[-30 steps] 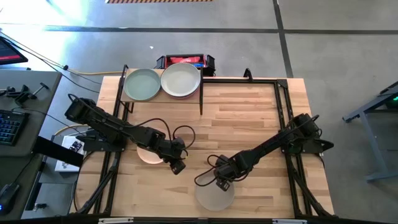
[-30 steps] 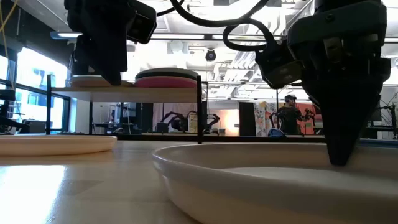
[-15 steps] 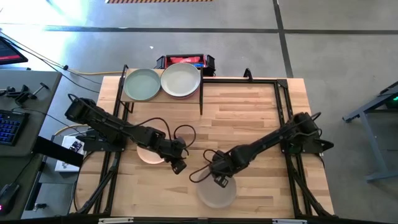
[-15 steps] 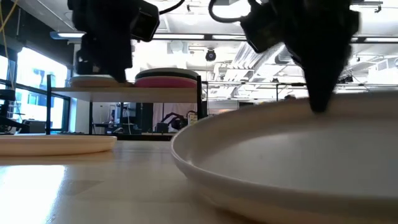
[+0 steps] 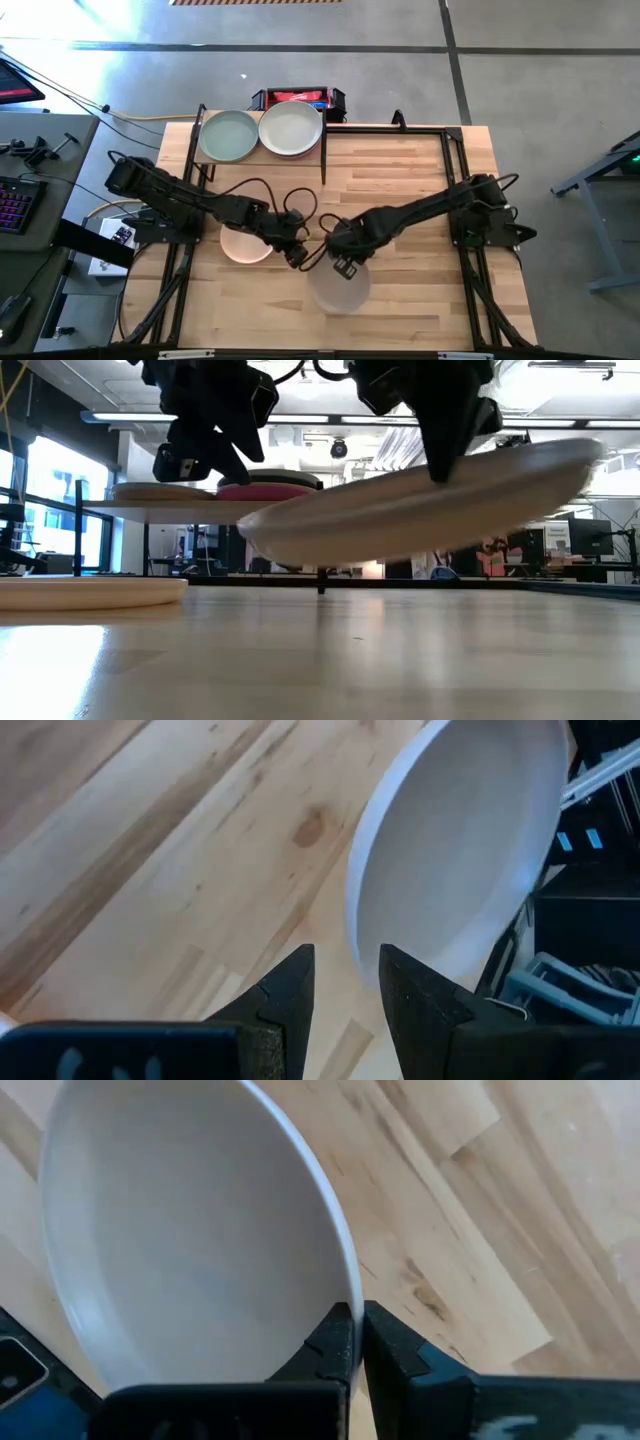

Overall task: Place and stack plates onto a shelf
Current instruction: Stack the light brown plate on top of the light blue plate on the shelf

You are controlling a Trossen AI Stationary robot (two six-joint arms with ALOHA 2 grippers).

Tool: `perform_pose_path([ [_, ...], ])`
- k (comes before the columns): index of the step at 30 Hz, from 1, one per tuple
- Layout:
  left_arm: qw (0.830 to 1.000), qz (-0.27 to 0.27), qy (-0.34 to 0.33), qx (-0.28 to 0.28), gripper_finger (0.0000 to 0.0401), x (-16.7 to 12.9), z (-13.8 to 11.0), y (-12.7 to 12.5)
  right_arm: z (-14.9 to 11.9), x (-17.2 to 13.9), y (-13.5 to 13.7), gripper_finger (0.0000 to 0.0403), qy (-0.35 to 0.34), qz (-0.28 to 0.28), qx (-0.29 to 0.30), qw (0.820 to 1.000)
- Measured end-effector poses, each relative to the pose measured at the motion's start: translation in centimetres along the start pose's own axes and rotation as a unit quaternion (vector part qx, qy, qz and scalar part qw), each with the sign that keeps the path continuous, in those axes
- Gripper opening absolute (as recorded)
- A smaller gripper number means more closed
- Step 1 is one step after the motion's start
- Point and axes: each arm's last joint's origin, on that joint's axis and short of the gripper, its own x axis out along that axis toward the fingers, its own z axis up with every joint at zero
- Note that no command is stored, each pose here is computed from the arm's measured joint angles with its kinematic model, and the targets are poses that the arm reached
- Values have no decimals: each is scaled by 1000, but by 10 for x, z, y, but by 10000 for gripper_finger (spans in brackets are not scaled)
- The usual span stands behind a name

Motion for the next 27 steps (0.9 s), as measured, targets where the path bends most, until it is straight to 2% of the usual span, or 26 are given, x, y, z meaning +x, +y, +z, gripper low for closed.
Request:
perform_pose_path([
  [10, 1000, 2, -6, -4, 104, 0, 6, 3, 22, -8, -13, 0, -9, 6, 12, 1000],
  [27, 1000, 3, -10, -3, 104, 0, 6, 3, 25, -13, -13, 0, -21, 27, 13, 999],
])
